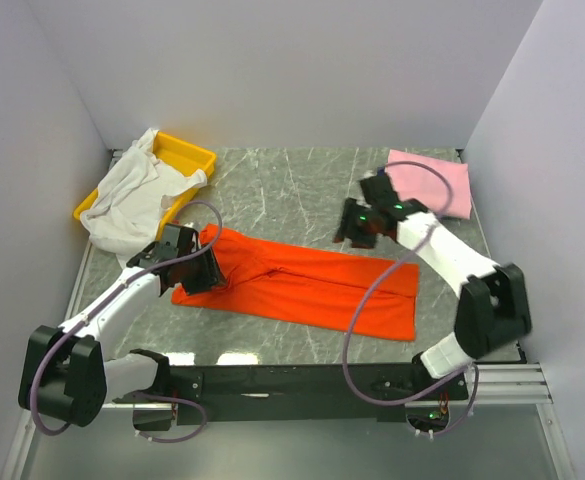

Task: Fold and stack the t-shirts
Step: Fold the tshirt

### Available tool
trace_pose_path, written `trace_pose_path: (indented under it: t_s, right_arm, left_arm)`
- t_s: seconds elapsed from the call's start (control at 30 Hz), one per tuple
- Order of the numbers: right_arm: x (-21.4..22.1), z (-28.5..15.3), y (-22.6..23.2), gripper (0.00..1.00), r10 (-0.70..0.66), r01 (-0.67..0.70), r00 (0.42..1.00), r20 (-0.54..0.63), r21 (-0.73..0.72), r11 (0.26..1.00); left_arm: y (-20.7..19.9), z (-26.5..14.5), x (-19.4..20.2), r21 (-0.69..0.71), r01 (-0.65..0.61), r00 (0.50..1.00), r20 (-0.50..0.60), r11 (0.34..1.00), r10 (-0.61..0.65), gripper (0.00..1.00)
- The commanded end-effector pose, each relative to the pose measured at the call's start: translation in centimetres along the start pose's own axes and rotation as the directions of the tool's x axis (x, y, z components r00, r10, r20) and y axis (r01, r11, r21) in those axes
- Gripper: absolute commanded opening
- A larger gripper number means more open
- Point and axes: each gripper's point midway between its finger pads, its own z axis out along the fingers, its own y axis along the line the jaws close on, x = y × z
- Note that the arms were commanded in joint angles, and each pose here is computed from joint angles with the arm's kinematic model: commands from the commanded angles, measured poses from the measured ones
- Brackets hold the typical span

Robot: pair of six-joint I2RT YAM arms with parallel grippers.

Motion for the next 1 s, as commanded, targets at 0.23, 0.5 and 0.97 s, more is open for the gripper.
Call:
trace_pose_path:
  t_s: [0.23,0.5,0.97]
  right_arm:
    - [-0.2,5.7,19.7,0.47,-0.284,0.264,0.959,0.013,-0.41,0.873]
    - [4.0,10.3,22.8,0.47,-0.399,0.319,0.912,-0.089,-0.456,0.831]
    - [6.7,12.5,22.8,0.46,-0.446,0.333,0.883,-0.148,-0.472,0.816]
  left_arm:
    - [0.6,-0.7,-1.7,-0.07,0.061,0.997,0.044,0.996,-0.058,0.56]
    - [1.1,0.7,-0.8,-0.068,0.062,0.998,-0.016,0.996,-0.063,0.54]
    - [1.2,1.8,-0.1,-0.049,0.064,0.995,-0.073,0.997,-0.068,0.43]
